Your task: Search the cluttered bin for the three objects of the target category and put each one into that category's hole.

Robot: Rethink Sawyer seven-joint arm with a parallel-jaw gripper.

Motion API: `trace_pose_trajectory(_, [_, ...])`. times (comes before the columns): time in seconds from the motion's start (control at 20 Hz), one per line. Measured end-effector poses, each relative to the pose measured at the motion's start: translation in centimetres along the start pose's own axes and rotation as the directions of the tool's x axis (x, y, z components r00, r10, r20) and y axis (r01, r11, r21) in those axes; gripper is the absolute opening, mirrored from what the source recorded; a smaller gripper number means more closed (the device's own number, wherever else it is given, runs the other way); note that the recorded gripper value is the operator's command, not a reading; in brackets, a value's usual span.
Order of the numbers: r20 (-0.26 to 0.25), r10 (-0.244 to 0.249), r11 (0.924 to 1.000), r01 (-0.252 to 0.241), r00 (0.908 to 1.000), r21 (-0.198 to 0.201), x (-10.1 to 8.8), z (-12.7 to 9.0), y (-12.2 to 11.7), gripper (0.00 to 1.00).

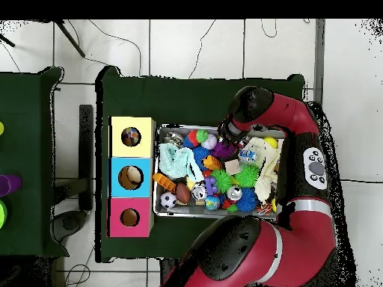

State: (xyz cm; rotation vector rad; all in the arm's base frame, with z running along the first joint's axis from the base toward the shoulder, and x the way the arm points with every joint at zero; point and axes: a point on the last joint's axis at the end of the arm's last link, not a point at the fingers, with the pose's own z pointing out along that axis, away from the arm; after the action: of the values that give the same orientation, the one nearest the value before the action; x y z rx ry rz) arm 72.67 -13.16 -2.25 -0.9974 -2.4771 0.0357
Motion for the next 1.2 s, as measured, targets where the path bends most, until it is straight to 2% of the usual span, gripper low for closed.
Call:
trace_pose_trajectory(0.25, [-0.014, 0.0, 1.0, 0.001, 0.9999, 0.01, 0.1, -0.4, 0.2, 0.0])
trace_pose_trajectory(0.65, [-0.076, 0.01, 0.9988, -0.007, 0.9971, 0.048, 0.5, -2.1, -0.1, 0.0])
trace_pose_trajectory(0.9, [-0.126, 0.027, 0.9973, -0.018, 0.9917, 0.071, 0.4, -3.6, -0.6, 0.0])
trace_pose_trajectory(1.2, [-0.157, 0.033, 0.9973, -0.023, 0.987, 0.07, 0.5, -4.8, -0.7, 0.0])
